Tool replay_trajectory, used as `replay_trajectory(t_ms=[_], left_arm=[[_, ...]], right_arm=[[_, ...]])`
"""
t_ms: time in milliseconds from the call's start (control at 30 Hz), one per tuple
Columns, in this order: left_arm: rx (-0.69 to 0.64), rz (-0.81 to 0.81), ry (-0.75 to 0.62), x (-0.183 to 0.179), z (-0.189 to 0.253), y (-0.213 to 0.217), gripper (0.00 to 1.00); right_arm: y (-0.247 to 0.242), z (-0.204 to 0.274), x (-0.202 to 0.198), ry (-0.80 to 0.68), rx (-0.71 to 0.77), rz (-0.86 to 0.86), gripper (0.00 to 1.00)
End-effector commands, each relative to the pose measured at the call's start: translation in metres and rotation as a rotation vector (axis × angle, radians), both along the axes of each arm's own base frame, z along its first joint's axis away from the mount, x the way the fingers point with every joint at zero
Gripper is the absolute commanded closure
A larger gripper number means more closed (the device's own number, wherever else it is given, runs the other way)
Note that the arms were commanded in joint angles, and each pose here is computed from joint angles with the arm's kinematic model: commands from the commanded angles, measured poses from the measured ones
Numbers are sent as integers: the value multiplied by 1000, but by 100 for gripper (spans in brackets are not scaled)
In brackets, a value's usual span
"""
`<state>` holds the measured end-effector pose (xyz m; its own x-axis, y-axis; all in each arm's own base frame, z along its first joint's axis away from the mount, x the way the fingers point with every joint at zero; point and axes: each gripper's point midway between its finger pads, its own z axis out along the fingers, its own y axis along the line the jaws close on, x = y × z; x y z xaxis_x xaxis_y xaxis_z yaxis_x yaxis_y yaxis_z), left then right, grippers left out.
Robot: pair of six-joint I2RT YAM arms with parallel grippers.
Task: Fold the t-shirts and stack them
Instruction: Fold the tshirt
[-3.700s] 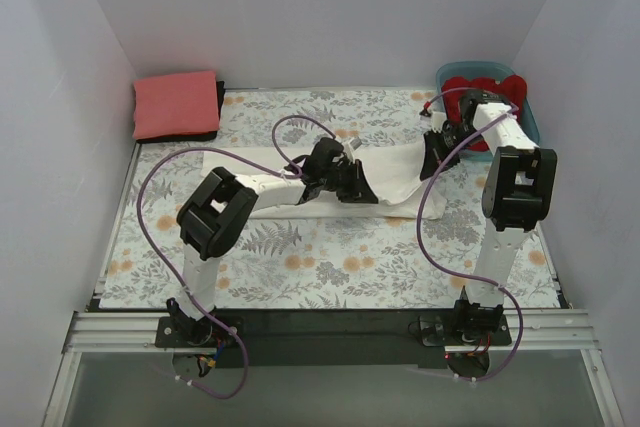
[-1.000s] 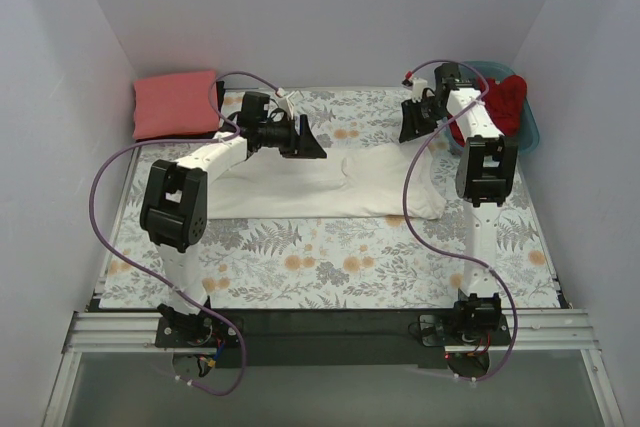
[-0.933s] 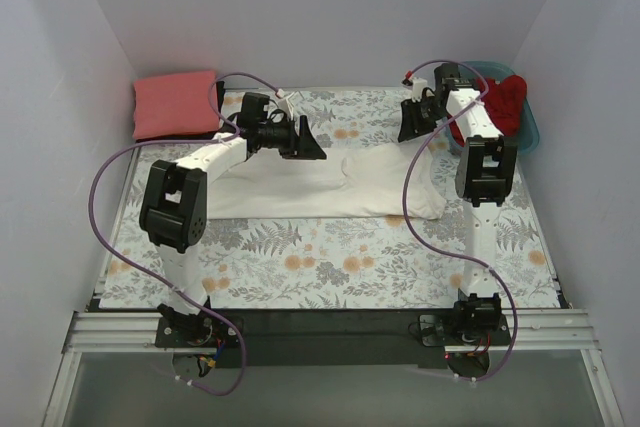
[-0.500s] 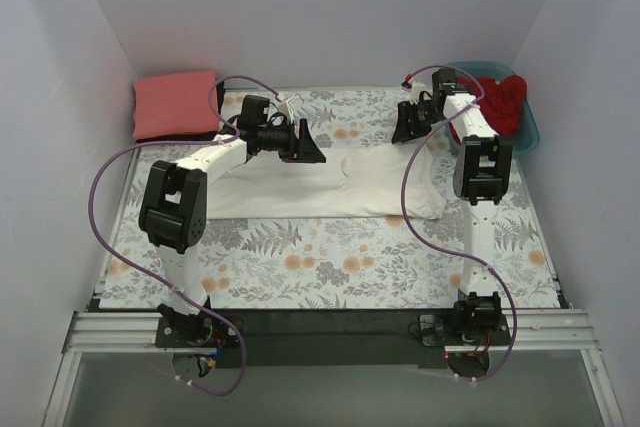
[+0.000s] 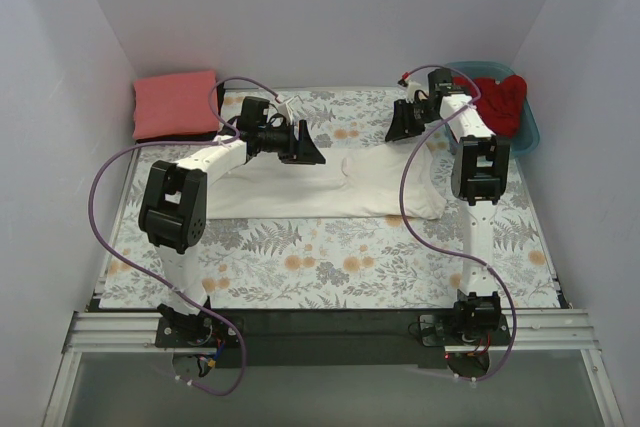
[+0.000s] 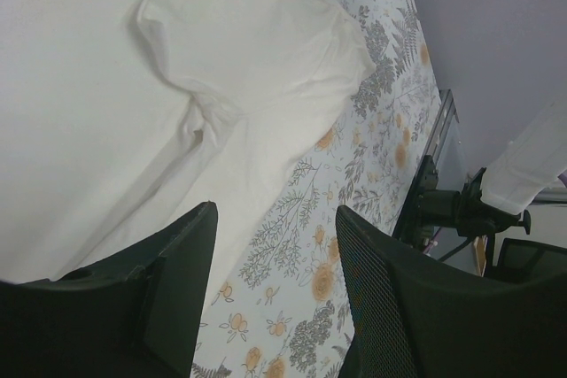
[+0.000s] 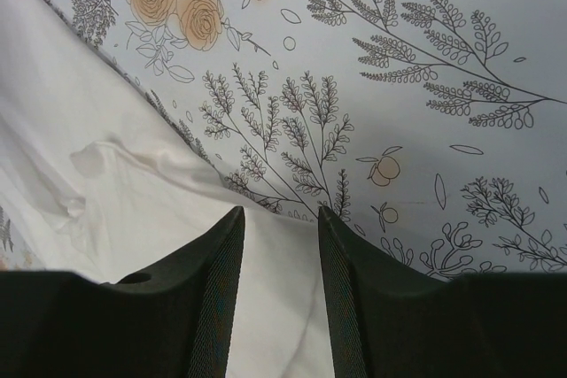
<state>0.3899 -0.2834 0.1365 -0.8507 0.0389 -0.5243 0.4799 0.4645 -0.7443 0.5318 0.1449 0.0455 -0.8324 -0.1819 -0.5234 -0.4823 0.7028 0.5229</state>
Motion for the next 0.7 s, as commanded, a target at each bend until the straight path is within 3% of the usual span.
replay_trajectory(t_ms=[0,267,667], left_arm=[[-30,-6,-67,1,31,1,45],[-26,-1,-71,-1,29,2,45],[-9,37,-53,8,22,7,45]], right_arm=[[3,4,3,-15,-4,-9,55],[-8,-9,1,-4,-90,-47,51],[19,4,-16,73,94,0,59]])
